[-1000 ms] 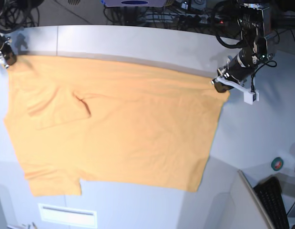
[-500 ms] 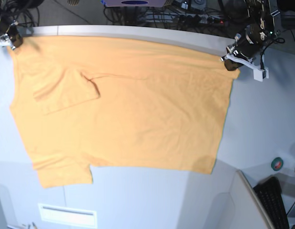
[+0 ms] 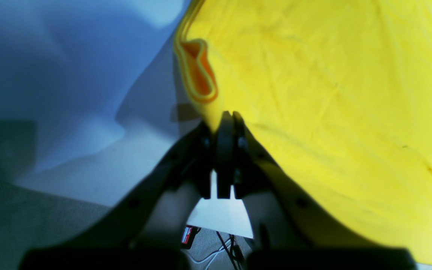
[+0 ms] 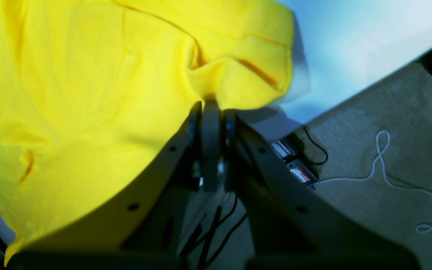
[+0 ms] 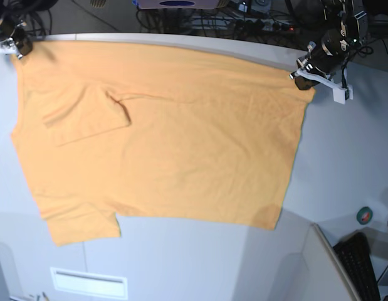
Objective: Layout the t-shirt on the table in an organized manner, then fold the t-shirt properly
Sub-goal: 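Lay the shirt down flat with both grippers, pulling its edge taut, then release the shirt and move both grippers to its side edges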
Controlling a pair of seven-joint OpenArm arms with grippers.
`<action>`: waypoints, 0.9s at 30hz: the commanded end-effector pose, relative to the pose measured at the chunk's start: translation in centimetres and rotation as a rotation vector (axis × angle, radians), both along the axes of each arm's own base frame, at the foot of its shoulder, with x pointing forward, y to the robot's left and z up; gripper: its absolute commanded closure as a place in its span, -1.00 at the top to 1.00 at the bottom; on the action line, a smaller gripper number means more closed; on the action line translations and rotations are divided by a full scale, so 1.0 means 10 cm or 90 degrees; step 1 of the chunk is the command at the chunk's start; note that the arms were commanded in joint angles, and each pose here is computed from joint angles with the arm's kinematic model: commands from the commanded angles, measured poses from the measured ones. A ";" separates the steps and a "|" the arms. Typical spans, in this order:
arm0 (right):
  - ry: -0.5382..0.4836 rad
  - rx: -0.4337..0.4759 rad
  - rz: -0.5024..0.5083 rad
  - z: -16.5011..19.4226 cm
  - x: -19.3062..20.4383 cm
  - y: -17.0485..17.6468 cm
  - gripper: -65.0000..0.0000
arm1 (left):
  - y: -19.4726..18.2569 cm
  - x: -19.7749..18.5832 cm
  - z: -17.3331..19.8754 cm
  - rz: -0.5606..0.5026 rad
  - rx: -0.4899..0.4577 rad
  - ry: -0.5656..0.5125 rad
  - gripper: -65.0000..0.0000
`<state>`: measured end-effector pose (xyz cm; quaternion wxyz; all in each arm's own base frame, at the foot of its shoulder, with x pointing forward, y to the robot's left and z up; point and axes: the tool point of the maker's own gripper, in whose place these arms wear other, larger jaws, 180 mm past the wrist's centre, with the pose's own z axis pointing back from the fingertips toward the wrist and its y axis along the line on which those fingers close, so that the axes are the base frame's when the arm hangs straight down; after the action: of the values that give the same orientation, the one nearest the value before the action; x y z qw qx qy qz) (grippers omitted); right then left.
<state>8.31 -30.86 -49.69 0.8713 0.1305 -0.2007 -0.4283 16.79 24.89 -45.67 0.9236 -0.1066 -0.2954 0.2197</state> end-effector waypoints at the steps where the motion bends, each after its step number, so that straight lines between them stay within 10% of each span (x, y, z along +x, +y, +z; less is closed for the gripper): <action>1: -0.016 -0.025 -0.001 0.09 0.05 -0.14 -0.76 | 0.06 0.04 0.07 0.003 0.009 -0.018 -0.86; 4: -0.016 -0.025 -0.001 0.09 0.05 -0.15 -0.08 | 0.07 0.00 0.01 0.009 0.007 -0.007 -0.22; 7: -0.011 -0.032 -0.005 0.11 -0.02 -0.18 0.02 | 0.25 -0.07 0.00 0.049 0.012 -0.003 0.25; 12: -0.059 -0.092 -0.037 0.46 -0.02 -0.35 0.03 | 0.81 -0.28 0.14 0.189 0.041 -0.027 0.32; 18: -0.133 -0.158 -0.004 0.86 0.50 -0.62 0.03 | 0.97 0.04 0.52 0.173 0.083 -0.098 0.31; 21: -0.161 -0.184 0.004 0.96 0.94 -0.88 0.04 | 0.81 0.33 0.78 0.124 0.095 -0.150 0.04; 25: -0.137 -0.211 0.063 0.89 1.73 -1.02 0.05 | 0.41 0.83 0.77 0.031 0.063 -0.174 -1.00; 27: -0.131 -0.220 0.118 0.79 2.13 -0.94 0.05 | 0.21 0.99 0.61 -0.007 0.039 -0.156 -1.00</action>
<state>28.28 -38.95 -44.01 0.9030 0.0458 -0.3103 -0.2937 26.30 26.09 -40.64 0.8915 -0.1143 -0.3932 0.1939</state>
